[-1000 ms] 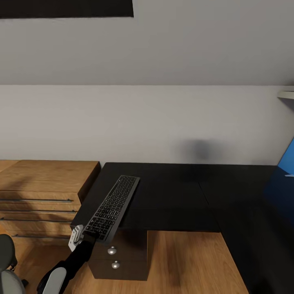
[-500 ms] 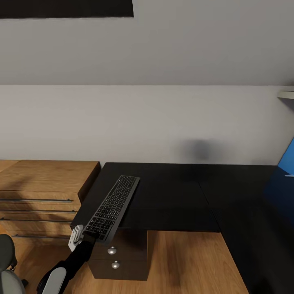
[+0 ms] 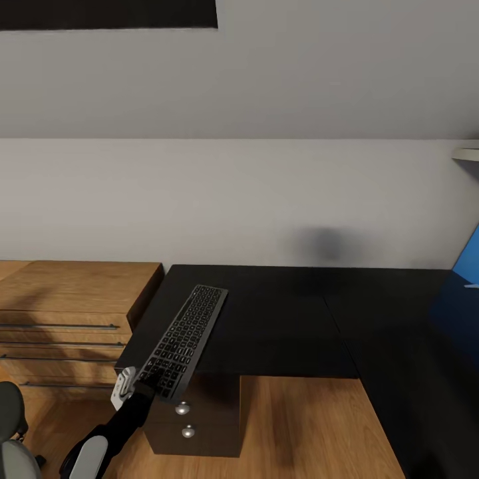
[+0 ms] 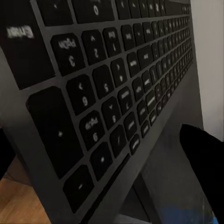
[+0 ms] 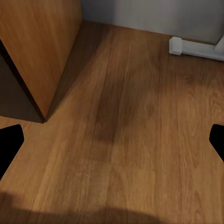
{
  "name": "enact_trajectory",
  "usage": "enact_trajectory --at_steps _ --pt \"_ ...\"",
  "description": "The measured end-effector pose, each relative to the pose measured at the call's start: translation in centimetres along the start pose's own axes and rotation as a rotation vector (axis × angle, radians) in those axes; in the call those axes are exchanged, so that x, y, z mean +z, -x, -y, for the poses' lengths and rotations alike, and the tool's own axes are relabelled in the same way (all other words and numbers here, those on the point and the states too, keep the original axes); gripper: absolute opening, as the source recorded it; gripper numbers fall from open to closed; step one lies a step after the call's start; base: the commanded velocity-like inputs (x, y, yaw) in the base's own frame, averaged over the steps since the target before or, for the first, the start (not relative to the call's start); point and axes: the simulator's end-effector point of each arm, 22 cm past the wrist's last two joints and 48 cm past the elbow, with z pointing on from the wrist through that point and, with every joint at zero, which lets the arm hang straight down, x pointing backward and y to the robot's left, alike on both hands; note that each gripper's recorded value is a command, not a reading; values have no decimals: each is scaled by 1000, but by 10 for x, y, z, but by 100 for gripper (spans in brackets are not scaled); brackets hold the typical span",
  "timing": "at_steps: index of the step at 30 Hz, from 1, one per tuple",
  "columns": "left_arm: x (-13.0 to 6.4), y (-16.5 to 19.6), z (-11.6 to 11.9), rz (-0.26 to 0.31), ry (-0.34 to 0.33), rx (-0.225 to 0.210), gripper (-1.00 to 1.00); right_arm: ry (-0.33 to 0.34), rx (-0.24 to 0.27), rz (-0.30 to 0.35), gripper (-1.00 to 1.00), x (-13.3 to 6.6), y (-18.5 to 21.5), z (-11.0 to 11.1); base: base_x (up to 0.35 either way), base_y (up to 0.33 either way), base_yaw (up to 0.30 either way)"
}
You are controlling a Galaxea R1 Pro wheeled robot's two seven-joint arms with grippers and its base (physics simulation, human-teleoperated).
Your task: In the bedroom, organize the workspace by keeping the computer under the desk, ensuring the monitor is on the desk, placing the keyboard on the desk next to the monitor, placing the mouse on the desk next to the keyboard, moving the folder from the swivel chair onto the desk next to the mouse, stacking the notebook on top of the folder with the pen on top of the notebook, and positioning the swivel chair next to the desk.
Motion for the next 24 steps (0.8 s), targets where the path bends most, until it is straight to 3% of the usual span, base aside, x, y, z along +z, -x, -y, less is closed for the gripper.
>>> enact_trajectory --at_steps 24 --pt "0 1 -1 -1 2 -1 100 1 -1 -3 100 0 -1 0 0 0 0"
